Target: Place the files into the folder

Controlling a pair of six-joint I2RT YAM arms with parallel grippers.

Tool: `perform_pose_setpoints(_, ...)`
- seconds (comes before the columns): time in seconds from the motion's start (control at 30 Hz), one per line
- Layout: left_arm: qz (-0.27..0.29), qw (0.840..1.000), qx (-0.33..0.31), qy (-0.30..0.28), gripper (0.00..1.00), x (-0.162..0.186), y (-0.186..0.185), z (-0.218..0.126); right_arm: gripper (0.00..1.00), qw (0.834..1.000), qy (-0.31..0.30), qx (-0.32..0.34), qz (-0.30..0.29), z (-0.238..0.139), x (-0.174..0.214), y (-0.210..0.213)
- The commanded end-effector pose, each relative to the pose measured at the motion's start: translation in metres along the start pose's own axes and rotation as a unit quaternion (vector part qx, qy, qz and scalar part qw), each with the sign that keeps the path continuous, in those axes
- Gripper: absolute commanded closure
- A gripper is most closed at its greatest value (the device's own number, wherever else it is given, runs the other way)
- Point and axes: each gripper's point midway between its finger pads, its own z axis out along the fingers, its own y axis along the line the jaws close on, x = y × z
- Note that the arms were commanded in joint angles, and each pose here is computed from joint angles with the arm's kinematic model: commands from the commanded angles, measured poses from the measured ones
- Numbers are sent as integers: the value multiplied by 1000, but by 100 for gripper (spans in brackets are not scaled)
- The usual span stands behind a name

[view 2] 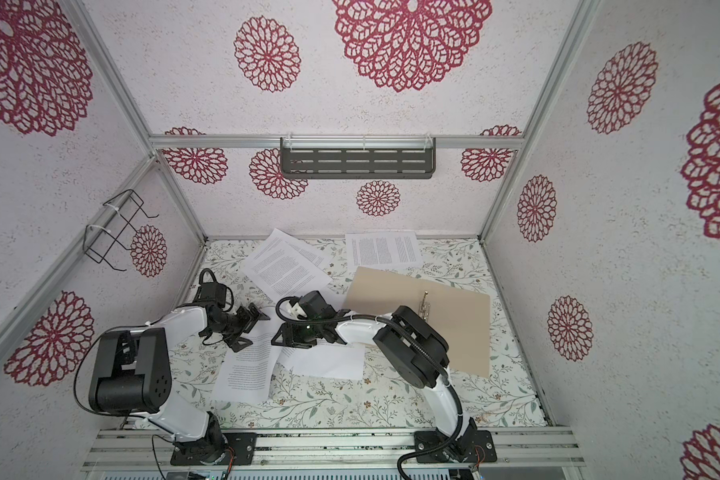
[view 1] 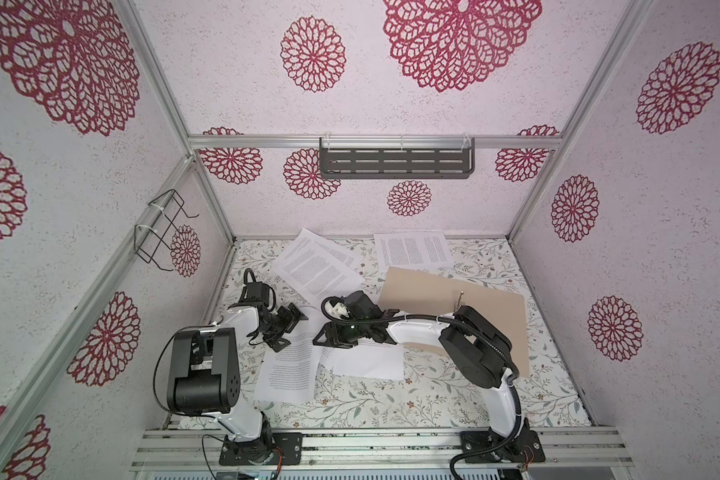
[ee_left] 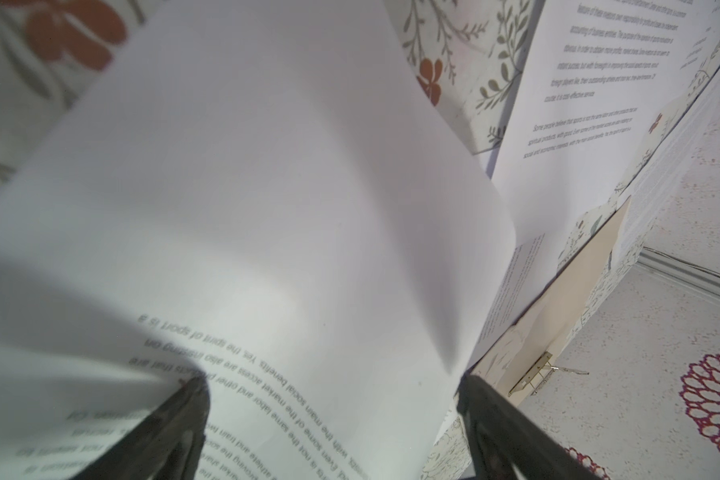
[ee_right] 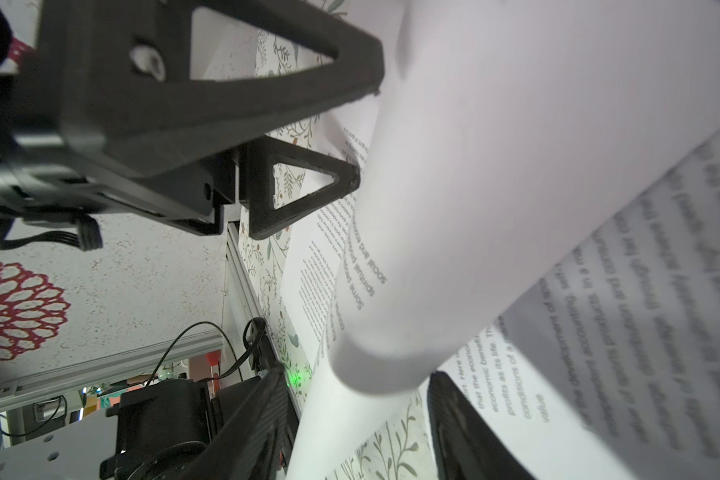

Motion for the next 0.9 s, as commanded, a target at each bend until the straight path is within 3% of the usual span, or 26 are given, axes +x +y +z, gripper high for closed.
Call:
perform_pose_setpoints(0.0,-28,995,-94,9,3,7,59,27,41,1000,-20,-8,-6,-7,0,21)
perform_pose_setpoints(0.2,-31,995,-93,11,3,7,59,29,40,999,-27,-4,23,-7,12,12)
perform_pose_setpoints(0.43,-33,995,-91,14,2,8,60,30,46,998,-48,21,20,-7,4,6)
perform_pose_setpoints(0.6,-33,995,-92,13,3,8,60,29,57,996,-75,29,31,-7,-5,2)
perform_pose_setpoints(0.87,-37,995,-91,14,3,8,60,29,63,993,-104,29,39,-2,-14,3)
